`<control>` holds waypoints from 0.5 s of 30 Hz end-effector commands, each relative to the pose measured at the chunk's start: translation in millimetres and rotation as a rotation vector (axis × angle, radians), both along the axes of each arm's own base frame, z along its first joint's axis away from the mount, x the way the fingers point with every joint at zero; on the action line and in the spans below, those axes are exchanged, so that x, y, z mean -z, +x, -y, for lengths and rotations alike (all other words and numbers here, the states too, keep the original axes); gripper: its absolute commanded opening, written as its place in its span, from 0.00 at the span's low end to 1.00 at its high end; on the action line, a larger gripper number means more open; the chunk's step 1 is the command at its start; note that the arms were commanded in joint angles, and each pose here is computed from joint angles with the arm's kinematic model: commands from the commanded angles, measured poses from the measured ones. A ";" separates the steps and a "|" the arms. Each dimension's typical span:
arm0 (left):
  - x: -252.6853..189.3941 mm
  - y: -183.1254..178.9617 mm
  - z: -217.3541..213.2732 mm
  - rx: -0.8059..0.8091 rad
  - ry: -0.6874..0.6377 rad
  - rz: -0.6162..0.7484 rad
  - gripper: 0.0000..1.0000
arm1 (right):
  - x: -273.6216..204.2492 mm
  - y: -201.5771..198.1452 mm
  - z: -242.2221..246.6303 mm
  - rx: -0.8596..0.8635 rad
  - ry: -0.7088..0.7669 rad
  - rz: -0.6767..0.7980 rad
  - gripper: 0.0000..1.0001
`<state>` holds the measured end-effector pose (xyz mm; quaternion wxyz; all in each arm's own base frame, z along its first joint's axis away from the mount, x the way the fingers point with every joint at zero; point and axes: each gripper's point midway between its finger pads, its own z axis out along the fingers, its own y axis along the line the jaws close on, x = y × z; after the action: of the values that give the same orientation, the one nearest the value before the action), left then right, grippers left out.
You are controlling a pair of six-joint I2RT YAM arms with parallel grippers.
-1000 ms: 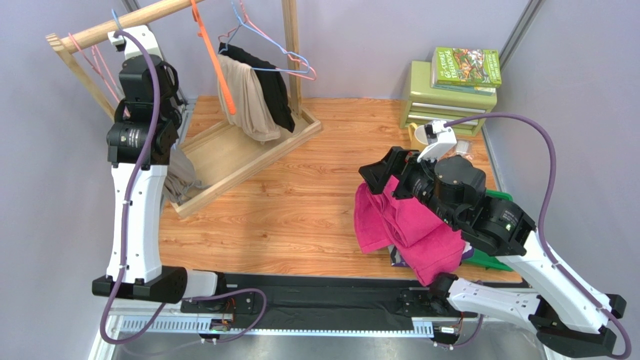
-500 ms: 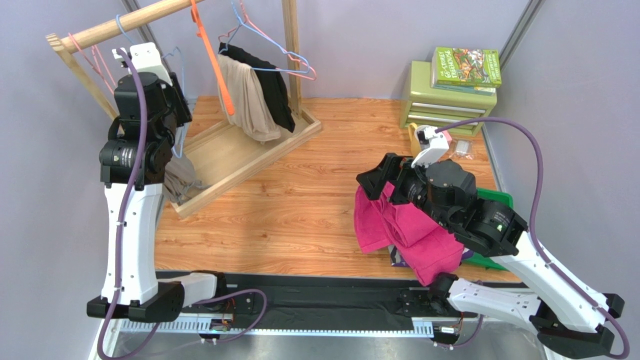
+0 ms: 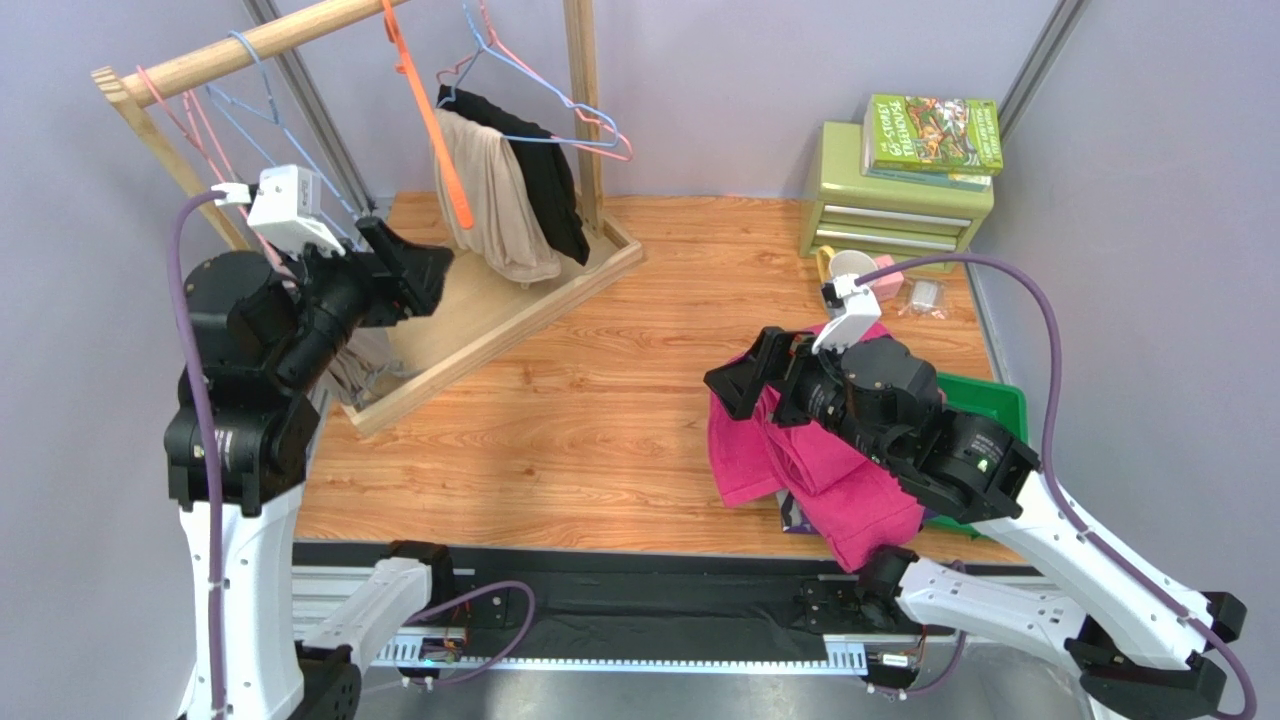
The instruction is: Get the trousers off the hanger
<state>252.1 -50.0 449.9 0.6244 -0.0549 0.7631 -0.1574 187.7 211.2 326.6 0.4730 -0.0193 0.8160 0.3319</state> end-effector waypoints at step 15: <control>84.1 -68.3 169.6 0.868 -0.342 -0.082 0.84 | 37.3 -9.4 -17.3 -0.023 0.385 0.020 0.98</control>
<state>210.2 -200.8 381.8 0.4704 0.1242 0.7291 -0.4814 176.8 221.1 263.2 0.4526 0.0289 0.7896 0.4133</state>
